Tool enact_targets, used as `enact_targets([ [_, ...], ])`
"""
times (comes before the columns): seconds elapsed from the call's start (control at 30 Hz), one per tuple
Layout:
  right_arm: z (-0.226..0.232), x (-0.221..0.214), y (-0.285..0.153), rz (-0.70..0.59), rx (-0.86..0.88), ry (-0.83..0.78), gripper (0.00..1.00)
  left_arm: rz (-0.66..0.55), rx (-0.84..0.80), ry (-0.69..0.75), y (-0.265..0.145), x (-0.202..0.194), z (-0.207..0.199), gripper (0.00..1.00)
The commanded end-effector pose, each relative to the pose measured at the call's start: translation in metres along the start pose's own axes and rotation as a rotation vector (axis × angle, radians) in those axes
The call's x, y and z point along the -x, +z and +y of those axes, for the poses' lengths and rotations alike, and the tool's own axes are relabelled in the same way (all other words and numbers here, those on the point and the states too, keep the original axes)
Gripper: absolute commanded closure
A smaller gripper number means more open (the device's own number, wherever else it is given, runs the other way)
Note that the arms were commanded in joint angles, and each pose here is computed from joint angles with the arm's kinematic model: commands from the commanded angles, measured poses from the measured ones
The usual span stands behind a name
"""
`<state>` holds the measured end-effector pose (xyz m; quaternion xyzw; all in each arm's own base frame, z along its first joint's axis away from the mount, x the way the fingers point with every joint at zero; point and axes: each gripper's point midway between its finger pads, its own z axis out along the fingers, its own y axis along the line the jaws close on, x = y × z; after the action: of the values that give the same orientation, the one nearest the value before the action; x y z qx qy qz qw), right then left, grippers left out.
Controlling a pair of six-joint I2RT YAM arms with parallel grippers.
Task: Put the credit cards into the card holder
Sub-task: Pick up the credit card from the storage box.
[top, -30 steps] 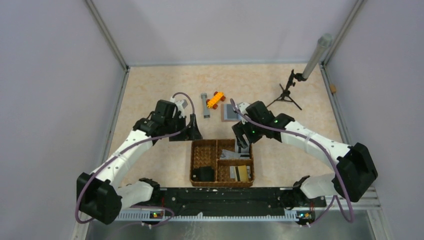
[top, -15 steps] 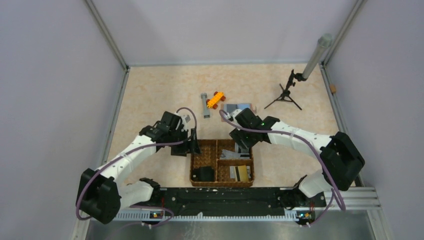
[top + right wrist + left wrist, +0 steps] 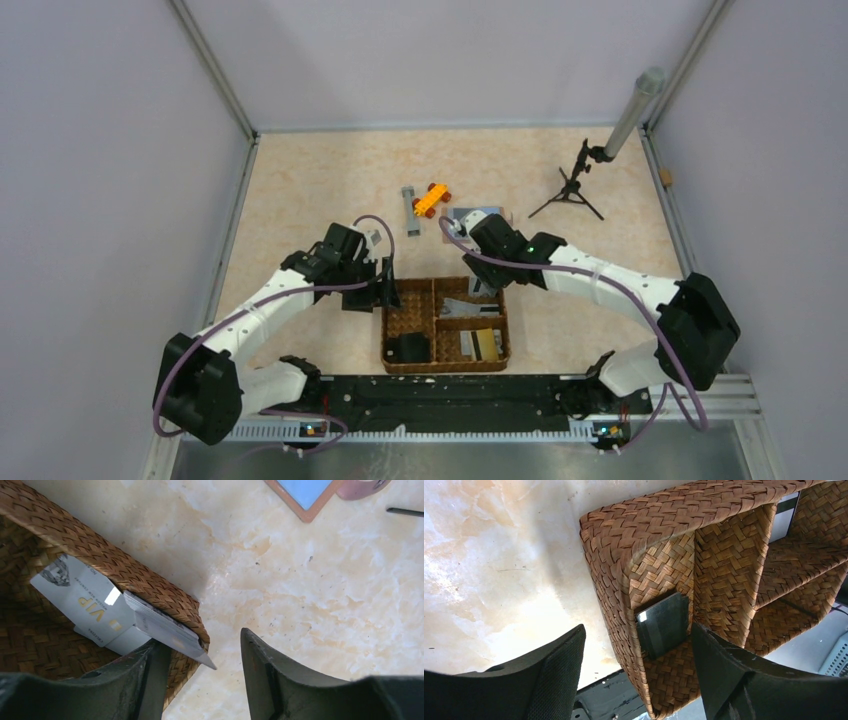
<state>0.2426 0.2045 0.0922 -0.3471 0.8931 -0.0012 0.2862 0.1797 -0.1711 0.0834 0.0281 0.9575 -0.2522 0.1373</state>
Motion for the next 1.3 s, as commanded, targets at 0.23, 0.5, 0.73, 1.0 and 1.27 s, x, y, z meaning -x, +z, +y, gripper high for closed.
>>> enact_targets([
  [0.23, 0.007, 0.035, -0.021, -0.113, 0.057, -0.001, 0.69, -0.016, 0.011, 0.014, 0.000, 0.004, 0.001, 0.23],
  [0.5, 0.006, 0.041, -0.042, -0.097, 0.072, -0.058, 0.89, -0.055, 0.027, 0.050, -0.016, 0.015, -0.004, 0.22],
  [0.73, 0.018, 0.044, -0.058, -0.099, 0.159, -0.081, 1.00, -0.109, 0.028, 0.103, -0.030, 0.033, -0.012, 0.22],
  [1.0, 0.030, 0.063, -0.087, -0.174, 0.260, -0.082, 1.00, -0.228, -0.082, 0.224, -0.051, 0.057, -0.041, 0.21],
  [1.27, 0.045, 0.101, -0.125, -0.315, 0.542, -0.050, 1.00, -0.365, -0.441, 0.426, -0.085, 0.079, -0.121, 0.16],
])
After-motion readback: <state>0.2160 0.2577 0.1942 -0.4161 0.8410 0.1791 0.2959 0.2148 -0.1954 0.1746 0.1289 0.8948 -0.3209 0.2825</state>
